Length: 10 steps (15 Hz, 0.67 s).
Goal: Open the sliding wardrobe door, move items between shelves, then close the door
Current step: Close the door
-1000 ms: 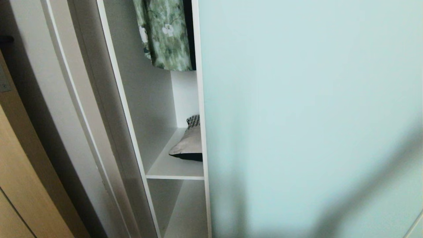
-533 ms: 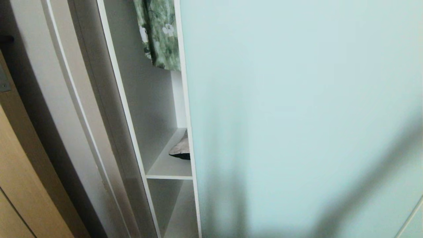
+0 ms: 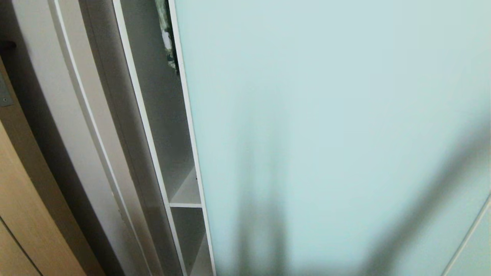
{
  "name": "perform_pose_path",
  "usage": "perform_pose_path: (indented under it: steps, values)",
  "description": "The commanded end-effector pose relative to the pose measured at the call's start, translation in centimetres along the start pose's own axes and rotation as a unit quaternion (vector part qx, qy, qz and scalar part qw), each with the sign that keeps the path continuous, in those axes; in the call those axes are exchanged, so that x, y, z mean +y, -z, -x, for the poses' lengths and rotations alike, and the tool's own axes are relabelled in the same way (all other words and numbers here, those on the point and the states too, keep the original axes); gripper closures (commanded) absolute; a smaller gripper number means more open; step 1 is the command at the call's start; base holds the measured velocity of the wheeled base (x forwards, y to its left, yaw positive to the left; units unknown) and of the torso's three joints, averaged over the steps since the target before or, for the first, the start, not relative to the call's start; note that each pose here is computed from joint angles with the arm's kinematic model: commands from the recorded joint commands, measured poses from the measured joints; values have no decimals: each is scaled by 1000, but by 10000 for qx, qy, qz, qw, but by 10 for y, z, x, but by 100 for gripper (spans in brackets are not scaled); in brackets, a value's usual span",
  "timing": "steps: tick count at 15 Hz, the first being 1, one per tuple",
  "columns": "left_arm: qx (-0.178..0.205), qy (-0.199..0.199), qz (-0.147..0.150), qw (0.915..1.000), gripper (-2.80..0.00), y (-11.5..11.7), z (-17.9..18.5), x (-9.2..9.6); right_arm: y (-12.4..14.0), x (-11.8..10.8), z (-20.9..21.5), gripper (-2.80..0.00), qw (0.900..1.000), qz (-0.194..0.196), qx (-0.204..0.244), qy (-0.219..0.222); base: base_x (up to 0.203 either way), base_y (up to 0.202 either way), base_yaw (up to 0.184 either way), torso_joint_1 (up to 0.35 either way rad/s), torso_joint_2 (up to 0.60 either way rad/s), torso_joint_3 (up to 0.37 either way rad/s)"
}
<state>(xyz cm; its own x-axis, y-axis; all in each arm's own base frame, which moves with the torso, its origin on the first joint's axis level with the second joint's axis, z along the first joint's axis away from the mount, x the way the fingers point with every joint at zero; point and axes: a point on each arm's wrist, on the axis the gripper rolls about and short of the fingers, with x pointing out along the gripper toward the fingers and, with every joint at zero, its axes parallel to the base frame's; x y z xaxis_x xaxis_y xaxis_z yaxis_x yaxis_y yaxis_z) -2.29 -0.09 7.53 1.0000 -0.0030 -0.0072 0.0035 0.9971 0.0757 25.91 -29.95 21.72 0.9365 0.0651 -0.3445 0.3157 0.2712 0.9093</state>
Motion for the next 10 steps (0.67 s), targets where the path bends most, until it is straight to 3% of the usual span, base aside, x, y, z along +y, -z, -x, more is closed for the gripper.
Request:
perform_pose_path:
  steps: [1,10]
  values:
    - [6,0,1,10000,0,0,0,0,20,12,1,0,9998,115,132,-97,0,0,0,0,0,0]
    - [10,1,-3,10000,0,0,0,0,70,31,-6,0,9972,377,576,-282,0,0,0,0,0,0]
